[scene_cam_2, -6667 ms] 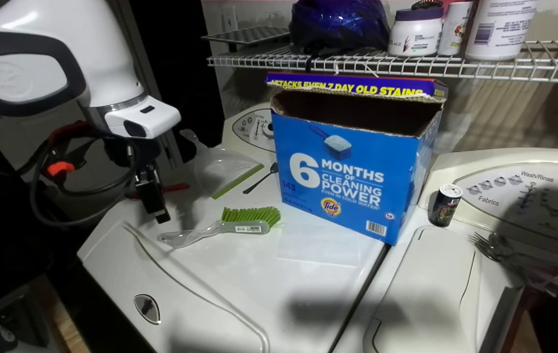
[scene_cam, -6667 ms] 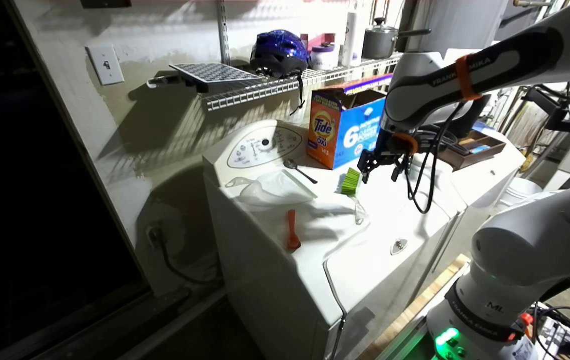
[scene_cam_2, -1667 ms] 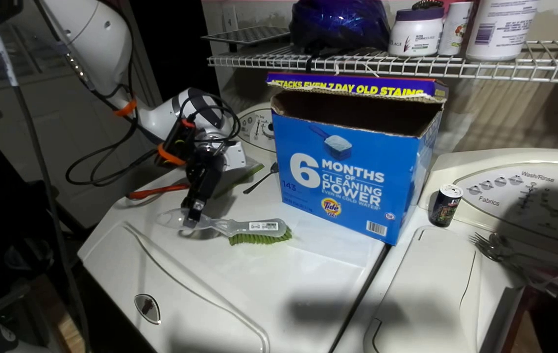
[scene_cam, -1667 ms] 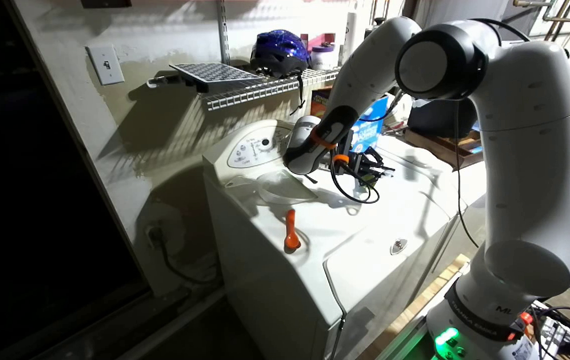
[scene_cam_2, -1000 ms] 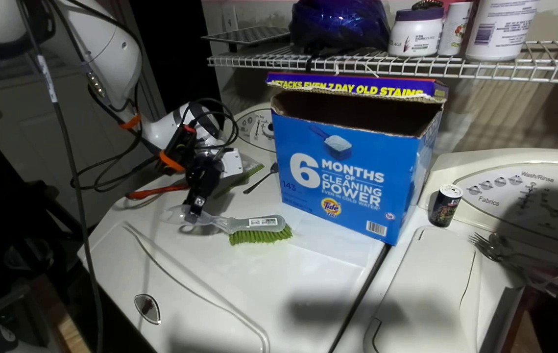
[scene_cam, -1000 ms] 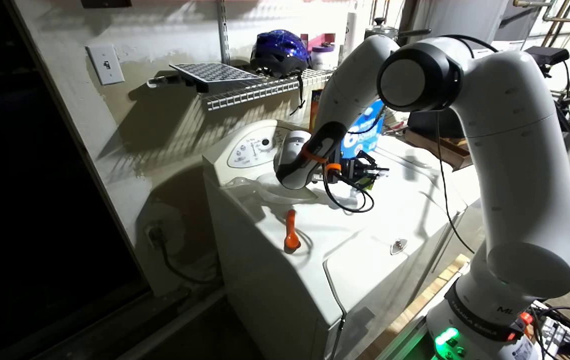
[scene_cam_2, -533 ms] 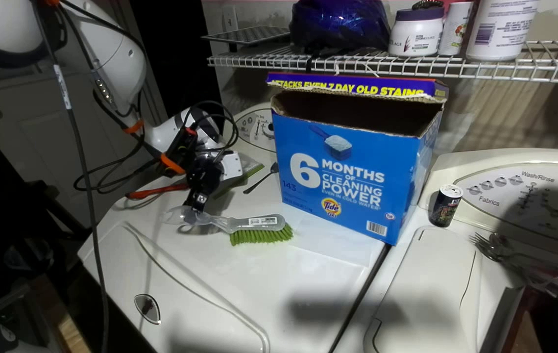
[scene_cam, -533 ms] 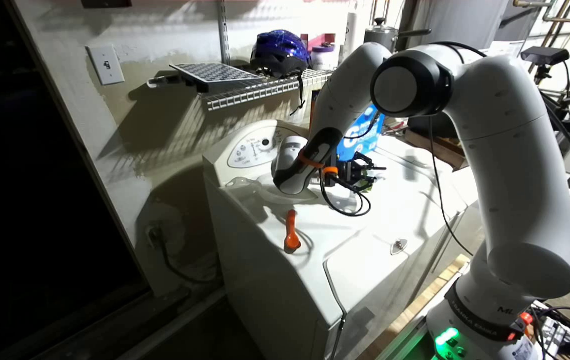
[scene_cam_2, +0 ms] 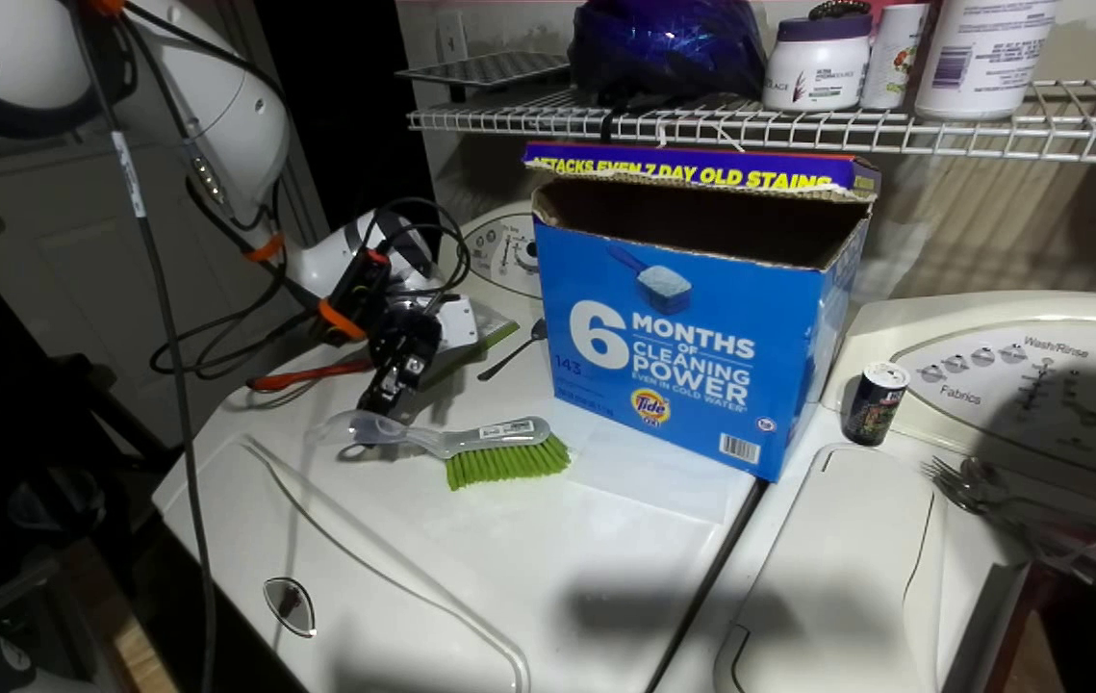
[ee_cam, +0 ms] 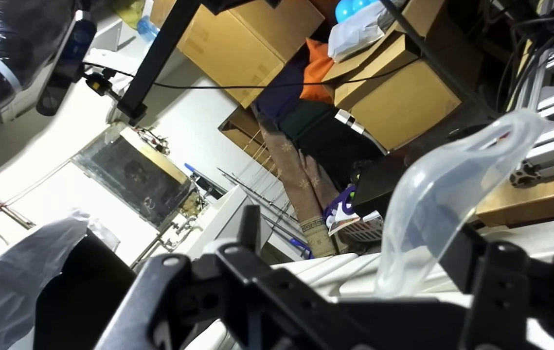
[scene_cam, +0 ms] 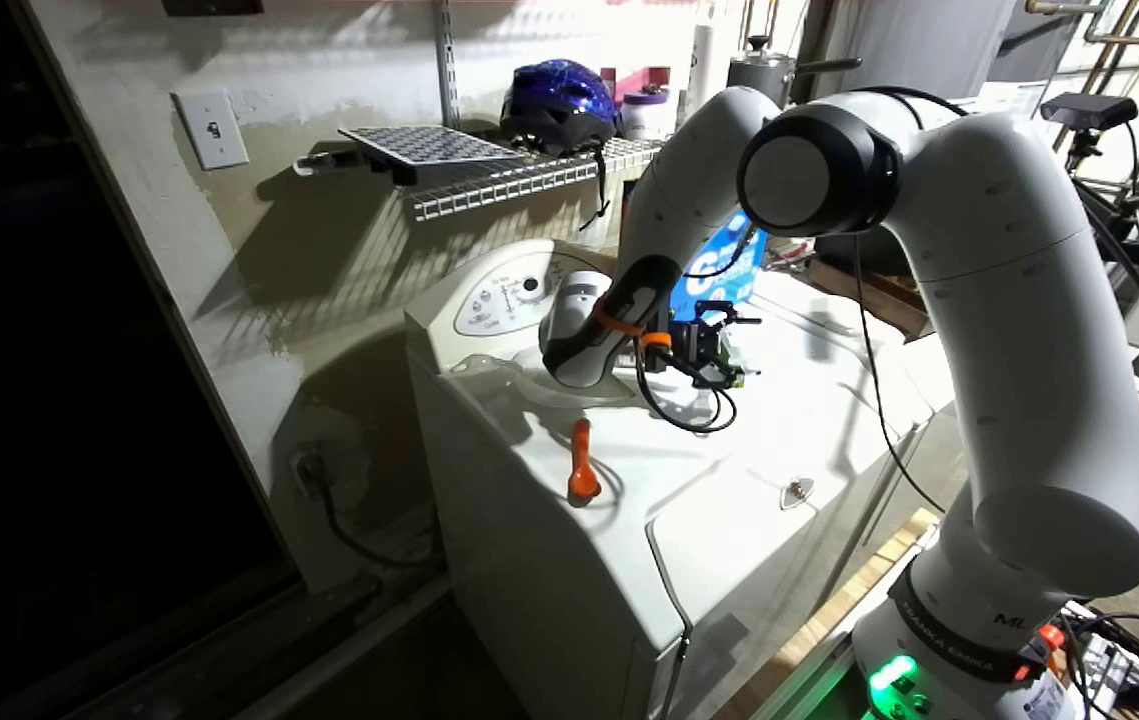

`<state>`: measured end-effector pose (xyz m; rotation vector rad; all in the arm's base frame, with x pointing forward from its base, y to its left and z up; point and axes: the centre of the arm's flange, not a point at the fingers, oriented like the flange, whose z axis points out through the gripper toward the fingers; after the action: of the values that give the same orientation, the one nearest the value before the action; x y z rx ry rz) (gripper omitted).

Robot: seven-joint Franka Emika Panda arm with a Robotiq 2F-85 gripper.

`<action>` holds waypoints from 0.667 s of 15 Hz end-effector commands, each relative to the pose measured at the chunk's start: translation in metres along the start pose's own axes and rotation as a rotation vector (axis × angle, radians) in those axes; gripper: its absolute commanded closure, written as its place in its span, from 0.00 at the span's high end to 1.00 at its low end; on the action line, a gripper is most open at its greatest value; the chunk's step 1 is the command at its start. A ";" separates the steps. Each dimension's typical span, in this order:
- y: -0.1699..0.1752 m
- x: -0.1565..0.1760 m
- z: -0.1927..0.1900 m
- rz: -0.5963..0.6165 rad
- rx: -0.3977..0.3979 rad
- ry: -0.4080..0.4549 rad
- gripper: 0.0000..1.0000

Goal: Turn the brush over

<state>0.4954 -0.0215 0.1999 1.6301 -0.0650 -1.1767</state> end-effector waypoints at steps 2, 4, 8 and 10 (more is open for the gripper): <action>0.013 0.002 -0.005 -0.020 0.061 0.031 1.00; 0.019 0.003 -0.002 -0.011 0.116 0.051 1.00; 0.041 -0.001 0.011 0.015 0.291 0.106 1.00; 0.057 -0.007 0.018 0.042 0.376 0.144 1.00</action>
<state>0.5148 -0.0440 0.2205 1.8917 -0.1657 -1.1214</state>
